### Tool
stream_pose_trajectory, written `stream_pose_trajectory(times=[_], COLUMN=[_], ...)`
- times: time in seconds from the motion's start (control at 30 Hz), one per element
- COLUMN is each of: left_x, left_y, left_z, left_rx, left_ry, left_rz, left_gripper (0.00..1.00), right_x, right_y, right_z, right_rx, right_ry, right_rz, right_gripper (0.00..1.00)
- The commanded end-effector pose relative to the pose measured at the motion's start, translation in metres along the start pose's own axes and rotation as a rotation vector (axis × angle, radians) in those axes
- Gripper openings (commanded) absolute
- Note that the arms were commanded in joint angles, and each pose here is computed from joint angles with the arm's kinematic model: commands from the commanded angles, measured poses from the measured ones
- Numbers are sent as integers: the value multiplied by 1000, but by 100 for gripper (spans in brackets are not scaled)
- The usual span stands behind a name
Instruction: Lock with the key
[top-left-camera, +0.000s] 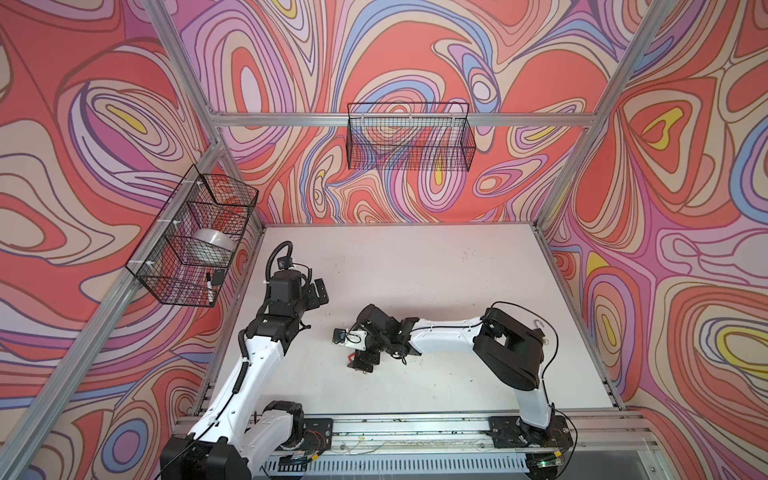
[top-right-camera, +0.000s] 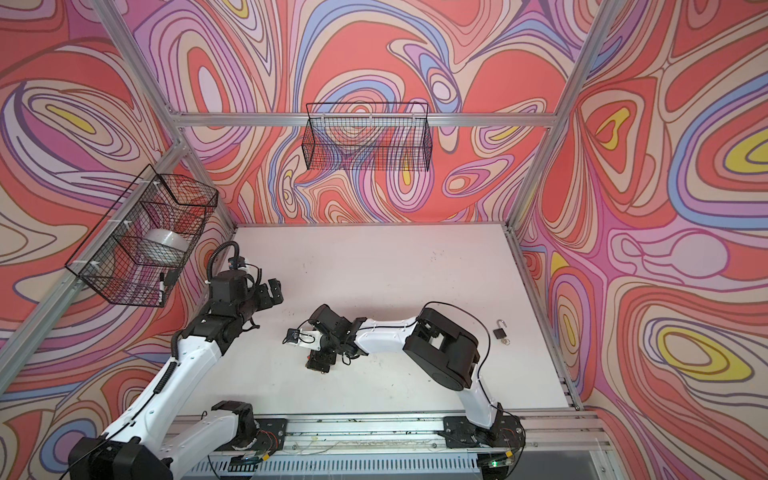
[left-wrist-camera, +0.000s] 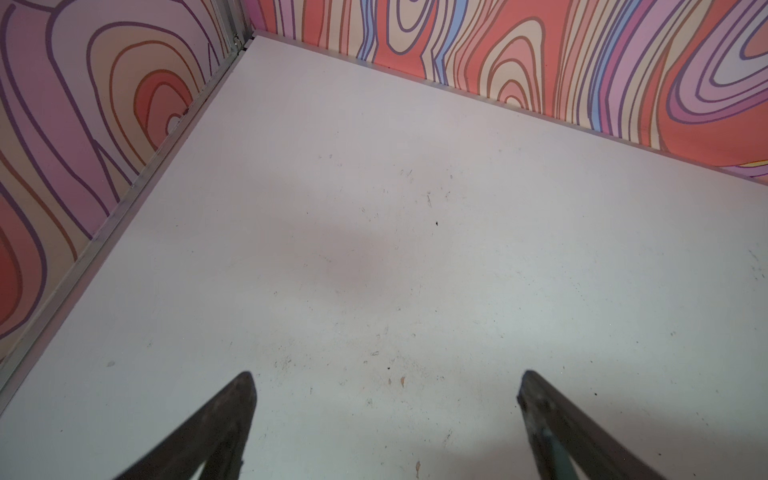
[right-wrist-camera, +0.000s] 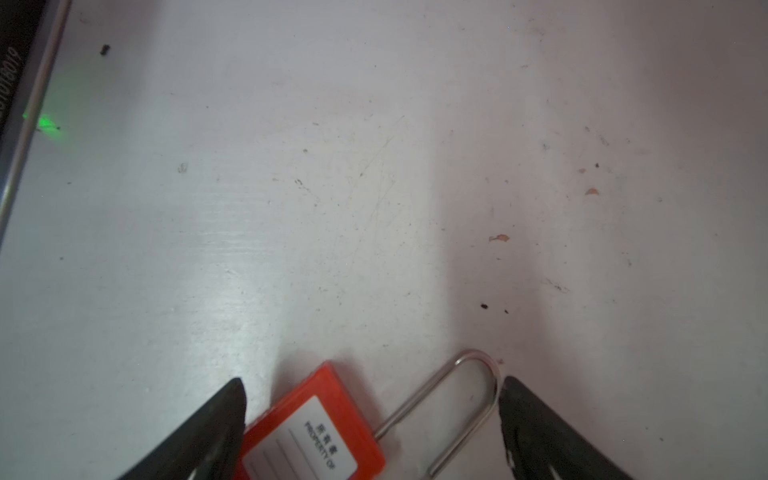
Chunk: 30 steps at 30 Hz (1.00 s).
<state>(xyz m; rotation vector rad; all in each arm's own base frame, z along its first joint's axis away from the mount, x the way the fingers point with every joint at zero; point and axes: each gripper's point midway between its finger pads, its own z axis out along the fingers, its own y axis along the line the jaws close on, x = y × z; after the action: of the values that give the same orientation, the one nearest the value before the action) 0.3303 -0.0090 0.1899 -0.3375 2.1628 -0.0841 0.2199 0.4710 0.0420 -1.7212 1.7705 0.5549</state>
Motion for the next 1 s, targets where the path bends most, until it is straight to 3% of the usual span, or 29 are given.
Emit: stream_pose_trajectory(times=[0.0,0.23,0.53,0.73,0.97], left_x=[1,3,5,6,15], left_y=[1,-4,-3,-3,-3], left_z=[-5,-1,-2,-4,-2], left_rx=[1,21,20,18,20], left_ry=[14,30,38,40,75], left_rz=[-12,-27,-30,-29,-51], left_gripper=[100,99,99,99,97], right_x=[23,30,37,32,46], right_y=[-7,4,15,20,7], right_z=[3,-10,-12,-20,-21], right_rx=[62,36,-17,-47,-61], right_ry=[94,87,122,107,114], right_rz=[-3,12,63,91,146], right_gripper=[98,94,65,73,60])
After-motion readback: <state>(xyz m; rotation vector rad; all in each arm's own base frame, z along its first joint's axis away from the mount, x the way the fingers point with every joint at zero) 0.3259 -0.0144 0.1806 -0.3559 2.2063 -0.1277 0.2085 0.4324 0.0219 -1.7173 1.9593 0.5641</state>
